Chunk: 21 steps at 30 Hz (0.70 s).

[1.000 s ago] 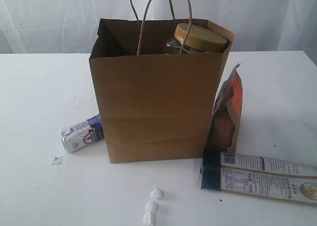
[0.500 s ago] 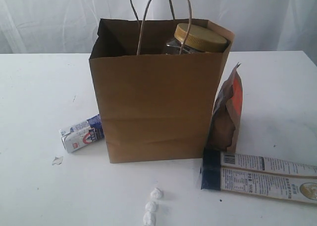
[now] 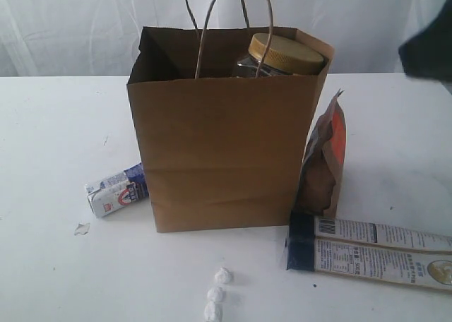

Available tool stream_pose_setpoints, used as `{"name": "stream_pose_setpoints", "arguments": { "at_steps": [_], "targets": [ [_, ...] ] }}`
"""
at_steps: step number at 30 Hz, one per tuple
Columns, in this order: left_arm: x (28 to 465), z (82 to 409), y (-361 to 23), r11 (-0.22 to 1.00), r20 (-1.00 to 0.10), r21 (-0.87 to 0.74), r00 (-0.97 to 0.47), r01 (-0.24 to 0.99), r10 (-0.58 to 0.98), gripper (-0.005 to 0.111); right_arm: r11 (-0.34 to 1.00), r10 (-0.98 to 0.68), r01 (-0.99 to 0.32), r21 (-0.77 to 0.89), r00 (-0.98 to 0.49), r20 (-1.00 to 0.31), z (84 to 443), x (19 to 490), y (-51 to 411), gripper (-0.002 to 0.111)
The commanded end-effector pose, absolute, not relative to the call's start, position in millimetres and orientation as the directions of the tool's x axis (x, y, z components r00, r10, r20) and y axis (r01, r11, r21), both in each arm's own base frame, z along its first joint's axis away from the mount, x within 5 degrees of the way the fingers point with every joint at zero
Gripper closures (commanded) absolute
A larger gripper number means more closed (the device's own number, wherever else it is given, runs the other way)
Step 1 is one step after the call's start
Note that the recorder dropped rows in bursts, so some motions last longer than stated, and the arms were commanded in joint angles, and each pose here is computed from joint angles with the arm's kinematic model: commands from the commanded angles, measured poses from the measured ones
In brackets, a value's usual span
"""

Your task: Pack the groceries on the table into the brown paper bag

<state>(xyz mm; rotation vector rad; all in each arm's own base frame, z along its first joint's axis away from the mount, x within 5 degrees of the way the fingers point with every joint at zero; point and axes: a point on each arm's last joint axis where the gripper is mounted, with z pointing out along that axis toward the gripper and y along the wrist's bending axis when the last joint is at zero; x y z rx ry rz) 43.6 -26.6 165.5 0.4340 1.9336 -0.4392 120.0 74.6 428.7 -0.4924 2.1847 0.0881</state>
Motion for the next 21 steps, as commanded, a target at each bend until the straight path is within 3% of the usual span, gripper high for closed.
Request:
{"name": "stream_pose_setpoints", "arguments": {
  "at_steps": [1, 3, 6, 12, 19, 21],
  "targets": [
    [43, 164, -27, 0.864, -0.921, -0.107, -0.377, 0.492, 0.101, 0.107, 0.893, -0.328, -0.448, -0.028, -0.609, -0.722, 382, 119, 88, 0.020],
    [43, 164, -27, 0.864, -0.921, -0.107, -0.377, 0.492, 0.101, 0.107, 0.889, -0.342, -0.457, -0.029, -0.620, -0.707, 361, 123, 94, 0.020],
    [43, 164, -27, 0.864, -0.921, -0.107, -0.377, 0.492, 0.101, 0.107, 0.968, -0.163, -0.251, 0.012, -0.663, -0.731, 333, 134, 88, 0.020],
    [43, 164, -27, 0.864, -0.921, -0.107, -0.377, 0.492, 0.101, 0.107, 0.991, -0.027, -0.121, 0.051, -0.564, -0.825, 313, 152, 91, 0.020],
    [43, 164, -27, 0.864, -0.921, -0.107, -0.377, 0.492, 0.101, 0.107, 0.992, -0.037, -0.119, 0.038, -0.573, -0.819, 295, 166, 105, 0.020],
    [43, 164, -27, 0.864, -0.921, -0.107, -0.377, 0.492, 0.101, 0.107, 0.983, -0.067, -0.176, 0.049, -0.596, -0.800, 288, 165, 111, 0.020]
  ]
}}
